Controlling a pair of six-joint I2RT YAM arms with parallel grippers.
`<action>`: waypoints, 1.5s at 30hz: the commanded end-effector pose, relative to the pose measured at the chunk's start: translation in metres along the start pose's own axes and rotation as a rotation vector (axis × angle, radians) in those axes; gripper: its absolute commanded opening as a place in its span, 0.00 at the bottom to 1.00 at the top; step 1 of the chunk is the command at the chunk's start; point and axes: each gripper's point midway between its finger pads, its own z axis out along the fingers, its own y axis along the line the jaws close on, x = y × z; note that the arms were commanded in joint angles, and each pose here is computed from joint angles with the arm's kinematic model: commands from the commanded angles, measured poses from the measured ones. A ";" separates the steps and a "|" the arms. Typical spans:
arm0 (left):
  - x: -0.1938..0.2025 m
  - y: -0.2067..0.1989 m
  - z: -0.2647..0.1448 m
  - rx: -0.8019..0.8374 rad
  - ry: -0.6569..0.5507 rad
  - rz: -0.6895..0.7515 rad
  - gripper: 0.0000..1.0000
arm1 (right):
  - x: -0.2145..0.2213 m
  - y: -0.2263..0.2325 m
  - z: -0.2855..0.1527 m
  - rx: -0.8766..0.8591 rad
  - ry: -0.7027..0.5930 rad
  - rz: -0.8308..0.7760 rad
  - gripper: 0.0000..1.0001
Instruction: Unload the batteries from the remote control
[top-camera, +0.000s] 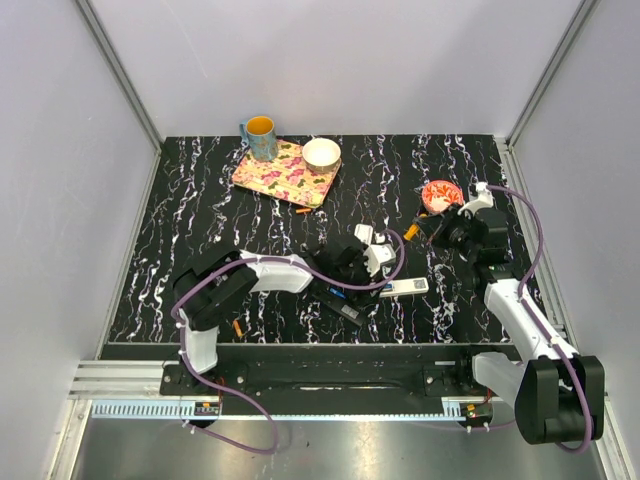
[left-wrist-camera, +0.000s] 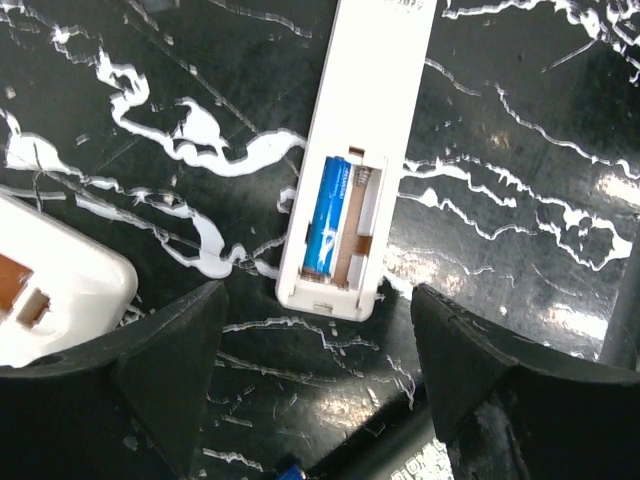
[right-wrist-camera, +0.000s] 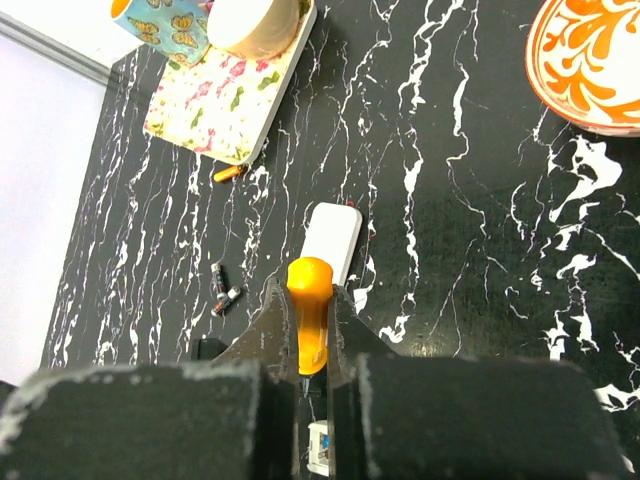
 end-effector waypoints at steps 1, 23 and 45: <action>-0.015 -0.012 0.008 0.077 -0.051 0.014 0.79 | -0.001 0.008 0.001 -0.058 -0.003 -0.016 0.00; 0.028 0.004 0.000 -0.154 0.141 -0.022 0.33 | 0.015 0.016 -0.004 -0.125 0.037 -0.005 0.00; 0.045 0.015 -0.039 -0.357 0.144 -0.312 0.22 | 0.051 0.049 0.014 -0.226 0.094 0.019 0.00</action>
